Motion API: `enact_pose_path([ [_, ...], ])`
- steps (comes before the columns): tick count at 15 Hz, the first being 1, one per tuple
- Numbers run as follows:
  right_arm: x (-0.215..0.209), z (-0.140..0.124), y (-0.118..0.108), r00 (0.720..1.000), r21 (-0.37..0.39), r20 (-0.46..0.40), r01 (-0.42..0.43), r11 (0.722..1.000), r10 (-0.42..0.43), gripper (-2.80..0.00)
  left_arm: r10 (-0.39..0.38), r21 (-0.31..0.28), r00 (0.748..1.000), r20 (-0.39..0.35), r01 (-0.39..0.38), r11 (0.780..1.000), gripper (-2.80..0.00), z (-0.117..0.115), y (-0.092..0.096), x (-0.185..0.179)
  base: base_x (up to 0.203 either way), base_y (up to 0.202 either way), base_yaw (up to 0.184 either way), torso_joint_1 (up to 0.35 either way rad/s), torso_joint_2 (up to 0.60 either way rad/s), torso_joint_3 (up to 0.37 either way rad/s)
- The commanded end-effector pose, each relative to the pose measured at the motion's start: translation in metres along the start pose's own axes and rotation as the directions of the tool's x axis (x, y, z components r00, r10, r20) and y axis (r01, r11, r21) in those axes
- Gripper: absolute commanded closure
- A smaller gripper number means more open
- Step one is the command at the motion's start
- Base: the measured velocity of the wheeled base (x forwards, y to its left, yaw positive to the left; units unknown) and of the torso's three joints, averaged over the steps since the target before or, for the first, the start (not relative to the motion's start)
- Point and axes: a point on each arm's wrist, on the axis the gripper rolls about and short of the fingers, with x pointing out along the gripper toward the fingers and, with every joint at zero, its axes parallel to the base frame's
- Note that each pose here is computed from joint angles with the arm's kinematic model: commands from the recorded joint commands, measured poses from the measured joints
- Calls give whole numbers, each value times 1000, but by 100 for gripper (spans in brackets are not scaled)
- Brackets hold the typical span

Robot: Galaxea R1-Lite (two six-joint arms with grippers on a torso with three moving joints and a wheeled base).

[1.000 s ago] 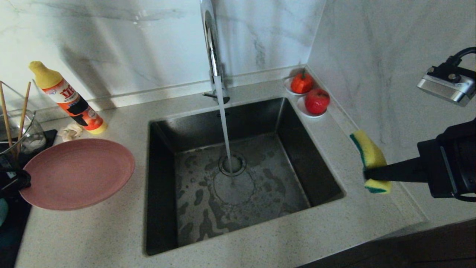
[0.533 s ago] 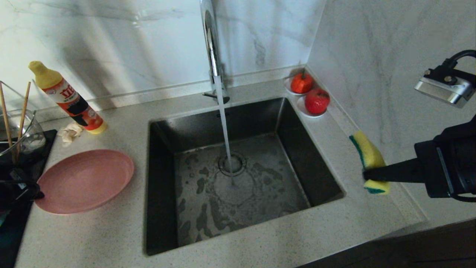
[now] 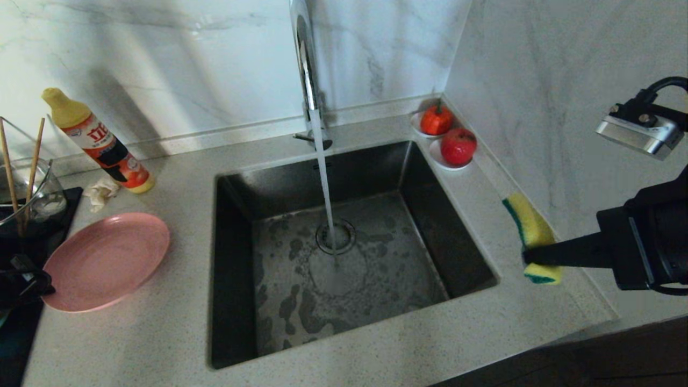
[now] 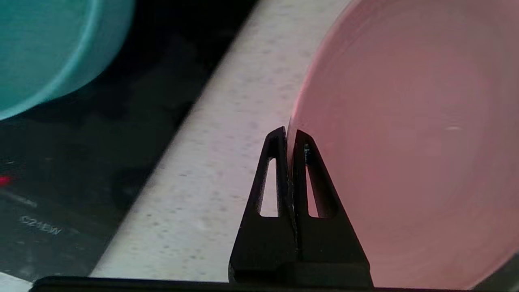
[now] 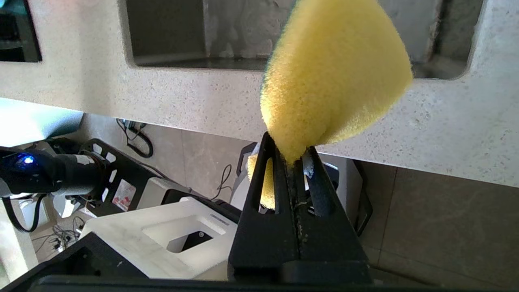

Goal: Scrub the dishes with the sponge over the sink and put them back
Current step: Place the plate on the table, then put down the sponge

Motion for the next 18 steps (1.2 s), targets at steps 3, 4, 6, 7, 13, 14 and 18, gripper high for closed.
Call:
enact_pose_path([
  [3, 0, -1, -1, 1000, 4, -6, -2, 1000, 2, 0, 16, -3, 999, -40, -16, 1000, -280, -7, 6, 6, 0, 0, 0, 0, 0, 0],
  [4, 0, -2, -1, 1000, 5, -7, 0, 1000, 0, 0, 13, -3, 999, -45, -13, 1000, -280, -7, 7, 6, 0, 0, 0, 0, 0, 0],
  [6, 2, -3, -1, 1000, 5, -17, 4, 1000, -4, 0, 4, -5, 999, -38, -4, 1000, -280, -5, 5, 4, 0, 0, 0, 0, 0, 0],
  [7, 3, -3, -2, 1000, 7, -19, 5, 1000, -5, 0, -1, -5, 1000, -24, 1, 1000, -280, -3, 4, 0, 0, 0, 0, 0, 0, 0],
  [13, 5, -5, -2, 1000, 9, -30, 2, 1000, -1, 0, -122, 57, 984, 129, 115, 992, -280, 15, -27, -73, 0, 0, 0, 0, 0, 0],
  [14, 5, -6, -3, 999, 9, -36, 4, 1000, -4, 0, -153, 67, 979, 132, 145, 987, -280, 16, -33, -88, 0, 0, 0, 0, 0, 0],
  [18, 5, -5, -2, 1000, 7, -31, 4, 1000, -3, 0, -276, 113, 951, 136, 262, 958, 0, 9, -49, -141, 0, 0, 0, 0, 0, 0],
])
